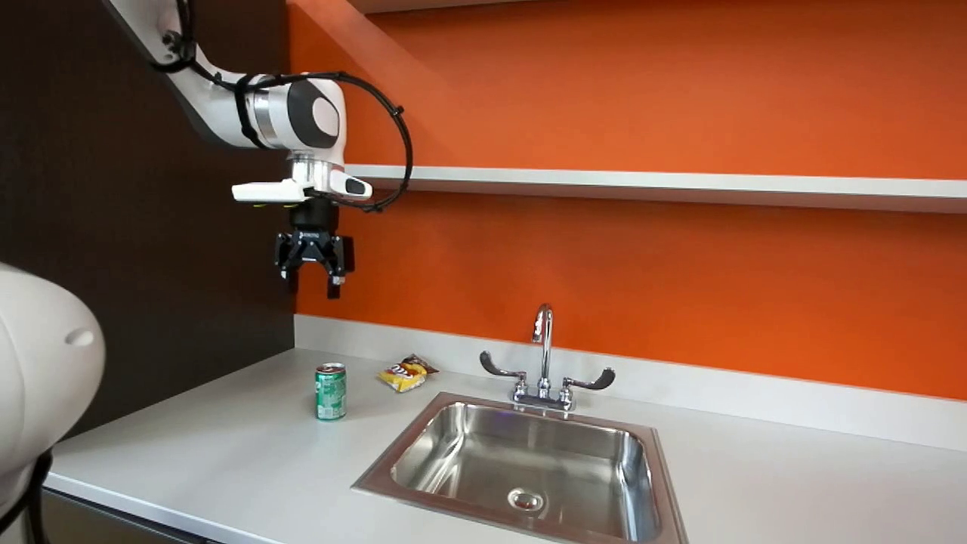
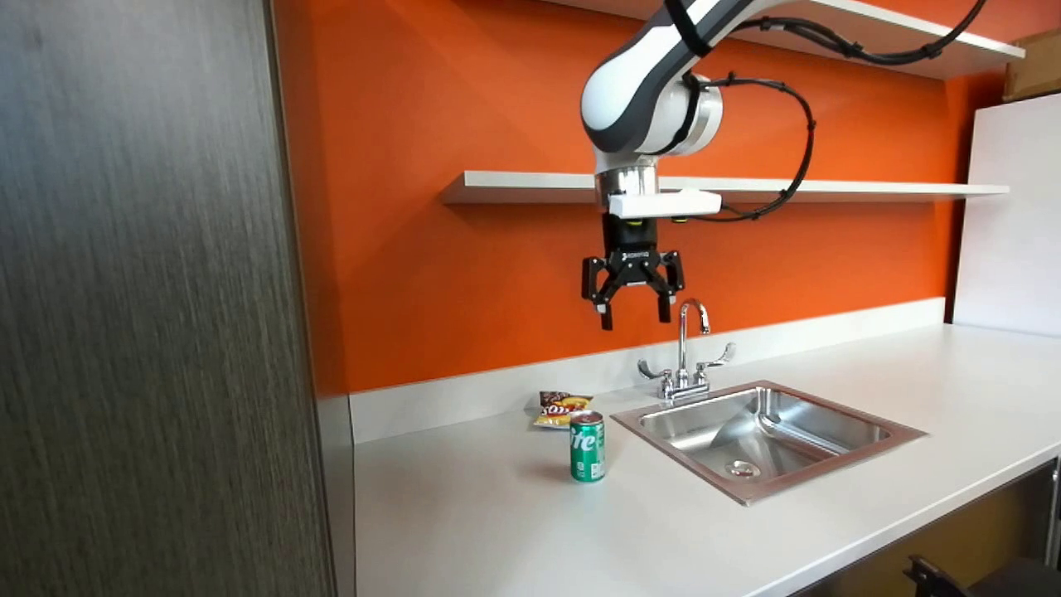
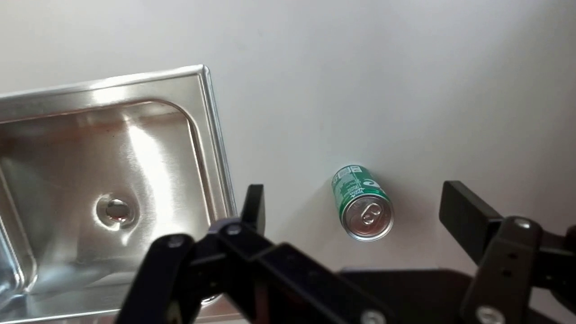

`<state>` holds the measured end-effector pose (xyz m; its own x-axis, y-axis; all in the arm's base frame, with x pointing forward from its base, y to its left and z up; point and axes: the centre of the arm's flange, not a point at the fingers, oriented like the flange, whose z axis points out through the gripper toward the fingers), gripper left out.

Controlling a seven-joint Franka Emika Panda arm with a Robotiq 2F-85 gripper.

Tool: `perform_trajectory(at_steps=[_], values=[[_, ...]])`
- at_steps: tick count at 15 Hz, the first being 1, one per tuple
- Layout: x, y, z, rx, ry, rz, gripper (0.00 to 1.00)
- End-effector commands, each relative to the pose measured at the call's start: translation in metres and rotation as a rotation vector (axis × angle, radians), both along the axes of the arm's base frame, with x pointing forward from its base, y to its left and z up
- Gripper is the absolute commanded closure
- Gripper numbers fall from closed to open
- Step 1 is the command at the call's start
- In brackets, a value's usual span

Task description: Put the green can in the sink

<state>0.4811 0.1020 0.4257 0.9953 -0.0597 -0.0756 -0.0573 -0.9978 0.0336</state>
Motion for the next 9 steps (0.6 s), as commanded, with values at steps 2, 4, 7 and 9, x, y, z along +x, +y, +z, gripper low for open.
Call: perform_trajectory(at_steps=[2, 4, 7, 9], values=[[0.033, 0.013, -0.037, 0.001, -0.025, 0.015, 0.0], [0.042, 0.018, -0.056, 0.01, -0.025, 0.03, 0.0], [0.048, 0.025, -0.077, 0.017, -0.02, 0.049, 0.0], [0.054, 0.033, -0.088, 0.028, -0.01, 0.071, 0.0]])
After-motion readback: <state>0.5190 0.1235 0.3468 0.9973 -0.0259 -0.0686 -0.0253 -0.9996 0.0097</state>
